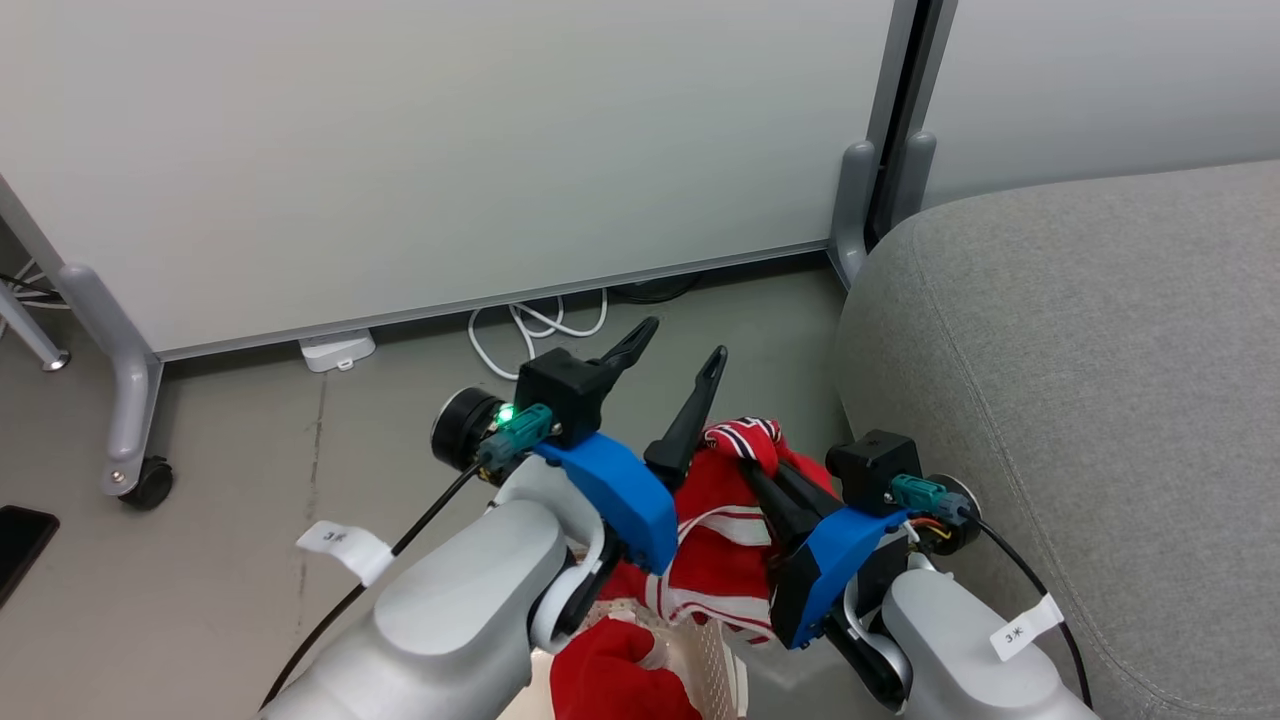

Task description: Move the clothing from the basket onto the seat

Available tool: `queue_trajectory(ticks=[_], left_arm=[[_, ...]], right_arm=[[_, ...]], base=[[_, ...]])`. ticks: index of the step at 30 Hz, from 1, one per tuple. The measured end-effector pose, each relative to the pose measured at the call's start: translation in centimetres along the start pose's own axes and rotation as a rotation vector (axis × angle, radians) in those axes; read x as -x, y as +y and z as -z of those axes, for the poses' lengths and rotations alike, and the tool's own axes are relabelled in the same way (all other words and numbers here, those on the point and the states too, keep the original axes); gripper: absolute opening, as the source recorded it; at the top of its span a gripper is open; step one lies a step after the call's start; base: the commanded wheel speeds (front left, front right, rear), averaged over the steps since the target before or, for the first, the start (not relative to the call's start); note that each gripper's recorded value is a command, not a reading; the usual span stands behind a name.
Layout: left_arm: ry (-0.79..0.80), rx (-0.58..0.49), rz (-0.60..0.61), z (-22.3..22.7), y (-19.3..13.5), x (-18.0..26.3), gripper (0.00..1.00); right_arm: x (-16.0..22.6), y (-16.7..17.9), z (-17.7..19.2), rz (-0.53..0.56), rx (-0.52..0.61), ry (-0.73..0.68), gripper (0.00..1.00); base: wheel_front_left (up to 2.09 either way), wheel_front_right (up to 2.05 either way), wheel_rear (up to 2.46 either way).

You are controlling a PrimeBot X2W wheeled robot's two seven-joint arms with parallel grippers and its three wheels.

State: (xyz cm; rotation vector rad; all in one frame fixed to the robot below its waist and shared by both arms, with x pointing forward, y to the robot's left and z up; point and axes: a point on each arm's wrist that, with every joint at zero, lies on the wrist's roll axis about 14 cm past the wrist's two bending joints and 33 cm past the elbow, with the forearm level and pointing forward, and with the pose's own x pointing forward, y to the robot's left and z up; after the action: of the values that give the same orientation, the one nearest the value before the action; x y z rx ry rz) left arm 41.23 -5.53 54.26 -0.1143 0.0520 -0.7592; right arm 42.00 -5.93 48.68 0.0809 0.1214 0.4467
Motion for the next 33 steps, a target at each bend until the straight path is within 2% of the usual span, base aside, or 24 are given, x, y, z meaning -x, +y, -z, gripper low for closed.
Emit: queue_trajectory(ticks=[9, 24, 33], left_arm=[[-0.075, 0.034, -0.075, 0.1, 2.5, 3.1, 1.00], [-0.086, 0.065, -0.221, 3.3, 5.6, 9.3, 1.00], [-0.081, 0.071, -0.258, 4.3, 6.2, 10.1, 1.00]], right_arm=[[0.3, -0.8, -0.3, 0.024, -0.007, -0.017, 0.00], [1.7, -2.5, -0.6, 0.079, -0.004, -0.034, 0.00], [2.3, -3.1, -0.6, 0.100, -0.006, -0.039, 0.00]], base=[[0.00, 0.00, 0.00], [0.00, 0.00, 0.00], [0.00, 0.00, 0.00]])
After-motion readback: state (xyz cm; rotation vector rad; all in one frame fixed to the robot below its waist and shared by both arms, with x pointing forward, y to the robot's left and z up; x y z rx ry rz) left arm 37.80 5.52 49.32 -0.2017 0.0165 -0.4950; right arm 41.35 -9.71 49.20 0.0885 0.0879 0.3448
